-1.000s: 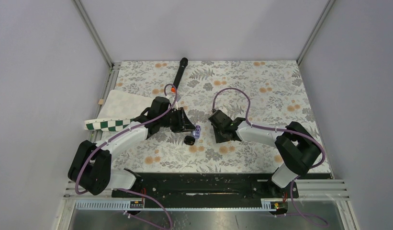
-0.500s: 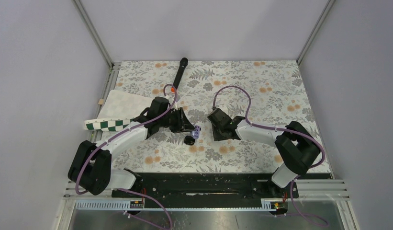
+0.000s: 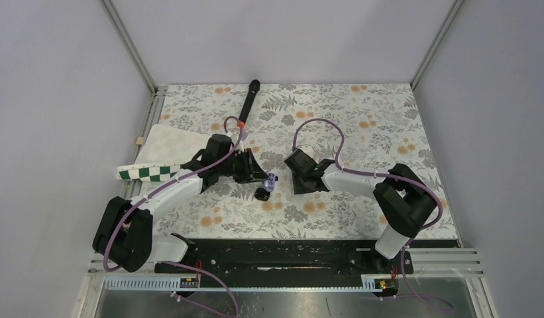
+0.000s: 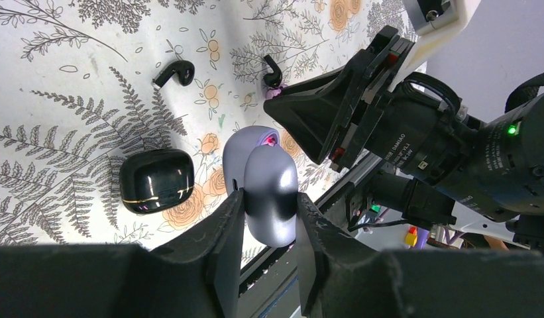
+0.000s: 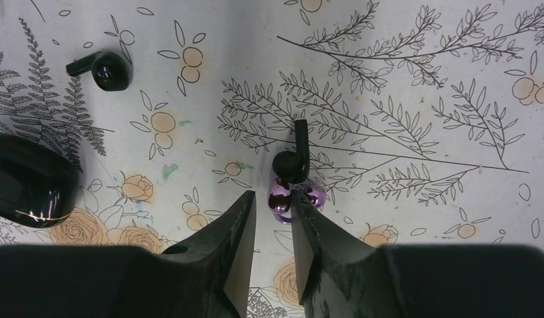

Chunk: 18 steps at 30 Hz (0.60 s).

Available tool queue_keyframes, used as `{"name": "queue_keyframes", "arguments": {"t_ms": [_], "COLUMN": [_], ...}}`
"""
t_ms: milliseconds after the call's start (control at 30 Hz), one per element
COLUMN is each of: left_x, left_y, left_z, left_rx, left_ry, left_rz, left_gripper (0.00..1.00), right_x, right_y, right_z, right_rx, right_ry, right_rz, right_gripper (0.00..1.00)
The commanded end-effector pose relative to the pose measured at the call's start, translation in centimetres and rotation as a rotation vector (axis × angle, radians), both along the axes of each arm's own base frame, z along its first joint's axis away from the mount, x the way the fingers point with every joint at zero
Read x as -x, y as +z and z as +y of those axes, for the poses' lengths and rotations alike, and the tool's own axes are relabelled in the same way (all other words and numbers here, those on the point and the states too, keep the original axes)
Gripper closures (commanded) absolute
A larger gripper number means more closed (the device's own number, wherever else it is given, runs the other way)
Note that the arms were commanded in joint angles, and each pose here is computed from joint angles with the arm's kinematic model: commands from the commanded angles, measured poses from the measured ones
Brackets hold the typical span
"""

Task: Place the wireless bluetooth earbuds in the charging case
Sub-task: Pick up the left earbud from the center of the board.

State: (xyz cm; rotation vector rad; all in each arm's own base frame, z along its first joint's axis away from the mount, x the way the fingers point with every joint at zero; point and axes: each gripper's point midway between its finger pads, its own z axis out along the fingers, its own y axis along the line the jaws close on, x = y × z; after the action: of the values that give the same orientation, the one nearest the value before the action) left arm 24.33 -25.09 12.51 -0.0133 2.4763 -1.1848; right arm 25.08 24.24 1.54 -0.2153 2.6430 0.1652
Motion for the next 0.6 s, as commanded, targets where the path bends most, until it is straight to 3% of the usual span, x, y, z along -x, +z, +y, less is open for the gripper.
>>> {"name": "queue_keyframes", "arguments": {"t_ms": [0,167,567], "left_x": [-0.2,-0.1,0.0], "left_y": [1.2,1.1,1.1], "left_z": [0.1,0.2,0.0], "left_rx": [0.024,0.023,0.018], "left_ry": [-0.007,-0.006,-0.029], "left_rz": [-0.054,-0.054,-0.05], "left_gripper": [1.0,1.0,1.0], "right_x": [-0.8,-0.9,1.4], "right_y": [0.4,1.2,7.6], "right_z": [0.3,0.5,-0.1], "right_rx": [0.003,-0.024,-0.097], "right_ry": [-0.028,-0.037,0.074], "right_rz": [-0.037,-0.051,-0.064], "right_gripper": [0.69,0.86,0.87]}}
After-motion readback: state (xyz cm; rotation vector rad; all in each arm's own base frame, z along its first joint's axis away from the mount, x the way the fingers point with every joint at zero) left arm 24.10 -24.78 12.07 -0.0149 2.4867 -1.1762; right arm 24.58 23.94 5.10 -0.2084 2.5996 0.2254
